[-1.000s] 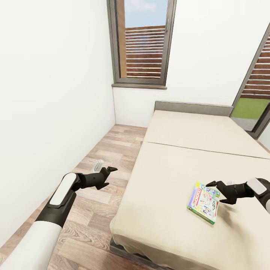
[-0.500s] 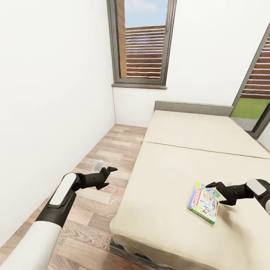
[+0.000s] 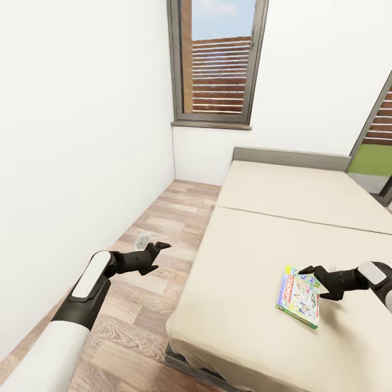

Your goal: Put all the toys in the child's room - the three board games (two on the bed and one on the table), the two jigsaw puzzles on the table, and the tennis ball on the table - inside the toy box on the table in the child's room.

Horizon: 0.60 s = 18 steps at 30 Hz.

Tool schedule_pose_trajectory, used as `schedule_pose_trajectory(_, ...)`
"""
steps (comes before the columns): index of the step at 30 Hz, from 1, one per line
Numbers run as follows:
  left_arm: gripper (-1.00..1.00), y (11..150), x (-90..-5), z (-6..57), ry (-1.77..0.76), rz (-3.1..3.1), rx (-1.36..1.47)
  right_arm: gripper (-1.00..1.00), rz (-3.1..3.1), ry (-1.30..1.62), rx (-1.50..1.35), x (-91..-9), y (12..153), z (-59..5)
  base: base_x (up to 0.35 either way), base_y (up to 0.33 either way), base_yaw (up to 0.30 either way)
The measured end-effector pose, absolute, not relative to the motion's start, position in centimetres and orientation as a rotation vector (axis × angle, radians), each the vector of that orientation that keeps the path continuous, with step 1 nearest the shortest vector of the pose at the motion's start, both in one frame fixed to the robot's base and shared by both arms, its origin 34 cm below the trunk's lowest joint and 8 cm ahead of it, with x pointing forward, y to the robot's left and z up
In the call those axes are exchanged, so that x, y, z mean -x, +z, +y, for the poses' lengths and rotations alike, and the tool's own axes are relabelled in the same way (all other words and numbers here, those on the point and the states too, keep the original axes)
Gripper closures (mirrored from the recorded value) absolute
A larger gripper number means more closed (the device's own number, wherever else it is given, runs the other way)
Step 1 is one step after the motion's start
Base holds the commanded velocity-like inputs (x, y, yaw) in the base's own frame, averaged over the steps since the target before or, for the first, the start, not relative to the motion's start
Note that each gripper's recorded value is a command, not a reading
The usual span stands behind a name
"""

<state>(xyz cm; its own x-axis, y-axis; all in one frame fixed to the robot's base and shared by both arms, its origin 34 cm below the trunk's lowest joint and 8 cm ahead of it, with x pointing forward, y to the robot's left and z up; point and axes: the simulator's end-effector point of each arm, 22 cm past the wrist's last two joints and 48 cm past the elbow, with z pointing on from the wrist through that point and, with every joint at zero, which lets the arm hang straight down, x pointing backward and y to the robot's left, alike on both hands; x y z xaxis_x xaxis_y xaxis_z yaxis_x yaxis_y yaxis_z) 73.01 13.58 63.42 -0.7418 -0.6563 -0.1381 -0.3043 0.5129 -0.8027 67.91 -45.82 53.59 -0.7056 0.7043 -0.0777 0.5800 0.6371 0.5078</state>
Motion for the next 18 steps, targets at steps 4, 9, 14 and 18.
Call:
schedule_pose_trajectory(4,-1.00,63.4,-73.0,13.6,-1.115,2.330,0.790,-1.00,2.592,0.665,-1.039,-67.9,53.6,-45.8,0.000,0.000,0.268)
schedule_pose_trajectory(9,-1.00,63.3,-73.0,13.6,-1.113,2.332,0.790,-1.00,2.593,0.665,-1.039,-67.9,53.5,-45.8,0.000,0.000,0.284)
schedule_pose_trajectory(14,-1.00,62.9,-72.7,13.6,-1.111,2.338,0.796,-1.00,2.594,0.664,-1.039,-67.9,53.5,-45.8,0.000,0.000,0.289)
schedule_pose_trajectory(18,-1.00,62.4,-72.3,13.6,-1.109,2.346,0.803,-1.00,2.594,0.664,-1.039,-67.9,53.5,-45.8,0.000,0.000,0.259)
